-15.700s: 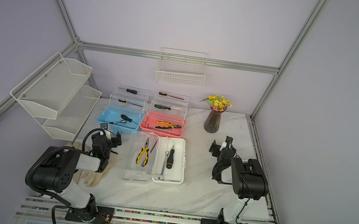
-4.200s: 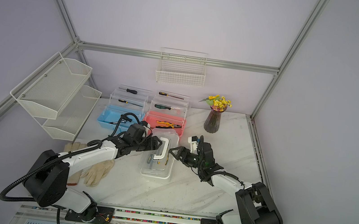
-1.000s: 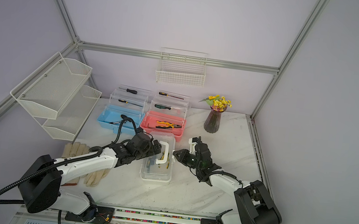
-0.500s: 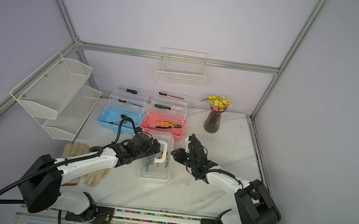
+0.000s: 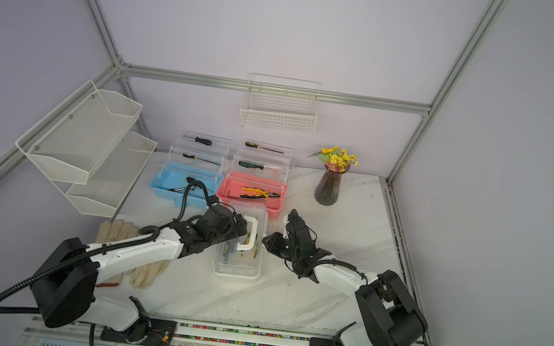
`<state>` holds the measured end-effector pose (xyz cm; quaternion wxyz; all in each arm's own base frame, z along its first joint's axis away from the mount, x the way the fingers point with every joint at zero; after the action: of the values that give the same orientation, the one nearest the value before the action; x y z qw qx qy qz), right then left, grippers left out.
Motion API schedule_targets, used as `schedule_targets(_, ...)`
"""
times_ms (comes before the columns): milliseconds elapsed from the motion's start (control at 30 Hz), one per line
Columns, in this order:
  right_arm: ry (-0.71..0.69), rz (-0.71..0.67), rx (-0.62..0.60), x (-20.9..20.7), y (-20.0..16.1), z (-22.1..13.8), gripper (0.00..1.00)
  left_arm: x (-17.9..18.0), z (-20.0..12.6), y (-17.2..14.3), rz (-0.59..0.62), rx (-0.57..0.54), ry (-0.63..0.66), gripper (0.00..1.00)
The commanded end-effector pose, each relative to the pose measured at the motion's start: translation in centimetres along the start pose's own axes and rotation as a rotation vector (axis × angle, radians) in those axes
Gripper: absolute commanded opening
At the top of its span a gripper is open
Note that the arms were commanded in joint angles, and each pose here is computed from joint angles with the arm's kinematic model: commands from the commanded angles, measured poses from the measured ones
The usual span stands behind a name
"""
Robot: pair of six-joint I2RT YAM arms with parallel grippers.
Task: Close toolboxes
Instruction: Fasten the toolbox latch on the toolbox.
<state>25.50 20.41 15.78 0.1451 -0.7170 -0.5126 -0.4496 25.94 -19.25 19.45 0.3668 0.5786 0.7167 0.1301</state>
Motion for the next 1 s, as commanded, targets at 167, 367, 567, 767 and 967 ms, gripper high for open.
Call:
schedule_targets(167,0.083,0.024,0.236,-0.8,-3.5,2.1,0.21,-0.7,1.2,-2.3,-0.053,0.127,-0.091,1.0)
schedule_targets(367,-0.001,-0.034,0.048,1.3,-0.2,-1.5,0.66,-0.4,0.8,-2.2,-0.055,0.105,-0.076,1.0)
schedule_targets(567,0.001,-0.017,-0.034,1.2,3.1,-4.3,0.69,-0.2,0.5,-2.1,-0.053,0.092,-0.072,1.0)
schedule_targets(767,-0.114,-0.02,-0.016,-0.9,2.7,-3.9,0.27,-0.2,0.6,-2.0,-0.05,0.094,-0.074,1.0)
schedule_targets(967,-0.129,-0.004,0.013,-2.1,1.5,-3.4,0.15,-0.1,0.7,-2.3,-0.048,0.106,-0.065,1.0)
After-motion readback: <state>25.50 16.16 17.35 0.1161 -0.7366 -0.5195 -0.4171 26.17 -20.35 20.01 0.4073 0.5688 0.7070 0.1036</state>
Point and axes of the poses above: each gripper's point midway between its finger pads, its own z axis out along the fingers, its own x axis along the line the jaws close on, y = z × x, the point moved 10 cm from there along -z, back along the fingers, and after that the axes turned 11 degrees about z, right-handed, at the moved point
